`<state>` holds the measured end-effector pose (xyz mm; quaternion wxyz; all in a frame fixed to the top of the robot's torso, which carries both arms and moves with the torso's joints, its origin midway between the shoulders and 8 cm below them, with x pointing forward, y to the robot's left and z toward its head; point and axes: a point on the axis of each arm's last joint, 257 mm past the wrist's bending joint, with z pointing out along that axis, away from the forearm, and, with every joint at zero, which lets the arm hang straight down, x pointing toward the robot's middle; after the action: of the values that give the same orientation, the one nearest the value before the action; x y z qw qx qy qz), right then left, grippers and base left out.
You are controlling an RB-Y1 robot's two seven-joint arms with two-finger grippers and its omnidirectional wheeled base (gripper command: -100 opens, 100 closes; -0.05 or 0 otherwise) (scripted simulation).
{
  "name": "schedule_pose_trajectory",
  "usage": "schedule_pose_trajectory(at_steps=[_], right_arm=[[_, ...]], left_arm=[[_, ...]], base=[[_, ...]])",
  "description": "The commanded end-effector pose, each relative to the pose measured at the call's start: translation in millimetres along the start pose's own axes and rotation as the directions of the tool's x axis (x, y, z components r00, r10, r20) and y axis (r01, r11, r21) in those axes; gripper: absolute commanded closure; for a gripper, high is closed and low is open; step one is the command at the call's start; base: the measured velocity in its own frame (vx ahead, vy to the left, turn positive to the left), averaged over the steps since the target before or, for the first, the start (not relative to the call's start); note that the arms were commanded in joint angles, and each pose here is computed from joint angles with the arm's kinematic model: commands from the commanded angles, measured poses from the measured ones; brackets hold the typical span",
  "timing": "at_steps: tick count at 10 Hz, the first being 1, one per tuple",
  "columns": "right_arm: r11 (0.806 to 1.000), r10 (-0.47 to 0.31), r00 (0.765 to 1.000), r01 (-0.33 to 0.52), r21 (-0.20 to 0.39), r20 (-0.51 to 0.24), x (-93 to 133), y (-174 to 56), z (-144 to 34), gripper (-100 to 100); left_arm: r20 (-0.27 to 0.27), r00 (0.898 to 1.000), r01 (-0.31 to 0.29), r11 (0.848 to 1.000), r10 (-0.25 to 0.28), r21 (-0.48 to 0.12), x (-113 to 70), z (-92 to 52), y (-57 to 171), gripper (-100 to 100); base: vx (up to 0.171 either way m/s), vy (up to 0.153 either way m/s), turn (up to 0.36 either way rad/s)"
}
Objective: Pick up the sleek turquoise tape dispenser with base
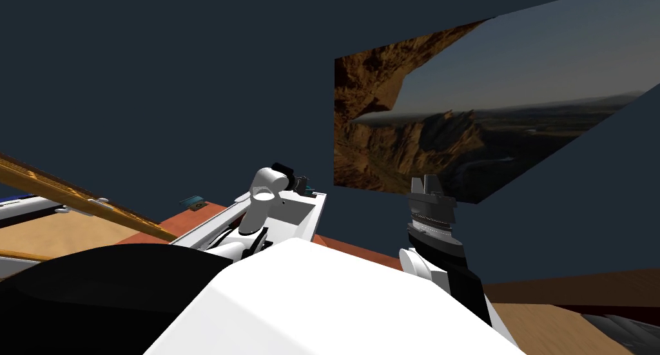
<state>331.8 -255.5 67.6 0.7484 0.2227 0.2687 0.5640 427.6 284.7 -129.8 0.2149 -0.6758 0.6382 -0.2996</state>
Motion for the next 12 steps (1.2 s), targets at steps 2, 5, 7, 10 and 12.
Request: schedule_pose_trajectory(at_steps=[2, 5, 7, 10, 12], right_arm=[[1.000, 0.000, 1.000, 0.000, 0.000, 0.000, 0.0, 0.0, 0.0, 0], [1.000, 0.000, 1.000, 0.000, 0.000, 0.000, 0.0, 0.0, 0.0, 0], [1.000, 0.000, 1.000, 0.000, 0.000, 0.000, 0.0, 0.0, 0.0, 0], [1.000, 0.000, 1.000, 0.000, 0.000, 0.000, 0.0, 0.0, 0.0, 0], [1.000, 0.000, 1.000, 0.000, 0.000, 0.000, 0.0, 0.0, 0.0, 0]], left_arm=[[0.039, 0.999, 0.007, 0.998, -0.005, -0.056, -11.2, -0.2, 14.0, -100], [0.095, 0.995, 0.022, 0.990, -0.009, -0.136, -27.8, -1.9, 33.1, -100], [0.118, 0.993, 0.030, 0.985, -0.010, -0.171, -34.4, -3.4, 41.8, -100], [0.138, 0.990, 0.038, 0.978, -0.010, -0.203, -39.9, -4.2, 49.0, -100], [0.140, 0.990, 0.041, 0.978, -0.012, -0.206, -43.1, 3.5, 49.6, -100]], base=[[0.058, 0.027, -0.038], [0.052, 0.014, -0.030], [0.058, 0.020, -0.025], [0.023, 0.009, -0.011], [-0.002, -0.001, -0.008]])
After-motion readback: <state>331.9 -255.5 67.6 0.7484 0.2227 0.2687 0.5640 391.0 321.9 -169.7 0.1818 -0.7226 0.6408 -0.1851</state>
